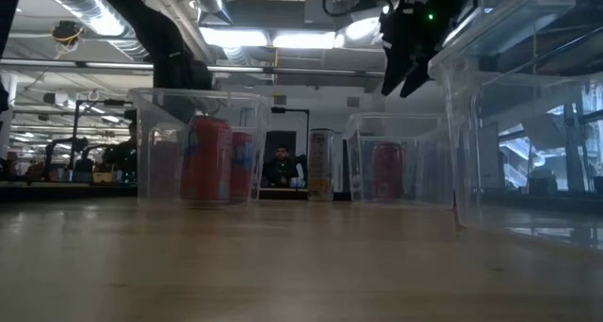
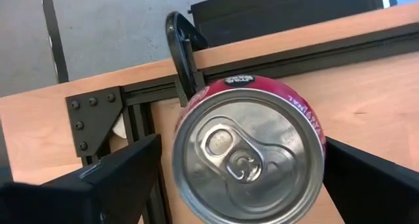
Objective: Sort soda cans
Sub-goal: Put the red-white soda can into the top right transparent bin
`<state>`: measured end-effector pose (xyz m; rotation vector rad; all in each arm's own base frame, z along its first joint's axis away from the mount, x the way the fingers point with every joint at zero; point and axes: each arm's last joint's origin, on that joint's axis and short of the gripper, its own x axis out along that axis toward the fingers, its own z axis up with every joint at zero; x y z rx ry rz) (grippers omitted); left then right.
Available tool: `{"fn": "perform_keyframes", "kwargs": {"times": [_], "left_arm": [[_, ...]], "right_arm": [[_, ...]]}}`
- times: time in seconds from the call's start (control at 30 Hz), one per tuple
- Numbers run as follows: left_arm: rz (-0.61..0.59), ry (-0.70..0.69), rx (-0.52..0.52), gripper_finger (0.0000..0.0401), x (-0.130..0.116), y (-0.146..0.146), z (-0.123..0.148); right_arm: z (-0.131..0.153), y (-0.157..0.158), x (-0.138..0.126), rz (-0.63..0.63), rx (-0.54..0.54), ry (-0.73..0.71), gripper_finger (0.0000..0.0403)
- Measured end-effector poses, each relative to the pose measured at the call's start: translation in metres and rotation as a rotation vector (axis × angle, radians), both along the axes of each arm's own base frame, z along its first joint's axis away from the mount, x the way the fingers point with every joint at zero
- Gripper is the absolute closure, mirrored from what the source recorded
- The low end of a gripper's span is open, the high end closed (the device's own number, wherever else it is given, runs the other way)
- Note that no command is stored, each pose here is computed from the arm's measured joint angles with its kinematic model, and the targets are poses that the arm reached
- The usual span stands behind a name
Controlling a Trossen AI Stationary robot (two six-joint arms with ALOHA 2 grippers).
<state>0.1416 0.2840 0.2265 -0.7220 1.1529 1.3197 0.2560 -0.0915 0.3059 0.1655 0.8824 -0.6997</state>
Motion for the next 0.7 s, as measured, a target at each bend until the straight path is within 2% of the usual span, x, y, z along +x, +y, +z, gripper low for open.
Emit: {"fn": "perform_keyframes", "kwargs": {"times": [0.1,0.33,0.57,0.7], "left_arm": [[-0.018,-0.006,-0.011,0.0037,0.001,0.0,-0.001],[-0.063,0.003,-0.014,0.011,0.001,0.0,0.0],[-0.1,0.019,-0.011,0.0111,0.0,-0.002,0.003],[-0.117,0.004,0.026,0.0111,-0.002,-0.007,0.02]], "right_arm": [[-0.003,0.0,0.0,0.0,0.001,0.002,0.0023],[-0.003,0.0,0.0,0.004,-0.004,-0.001,0.0023],[-0.001,0.001,-0.005,0.006,0.001,0.022,0.0023],[0.01,0.005,-0.016,0.004,-0.009,-0.003,0.0023]]}}
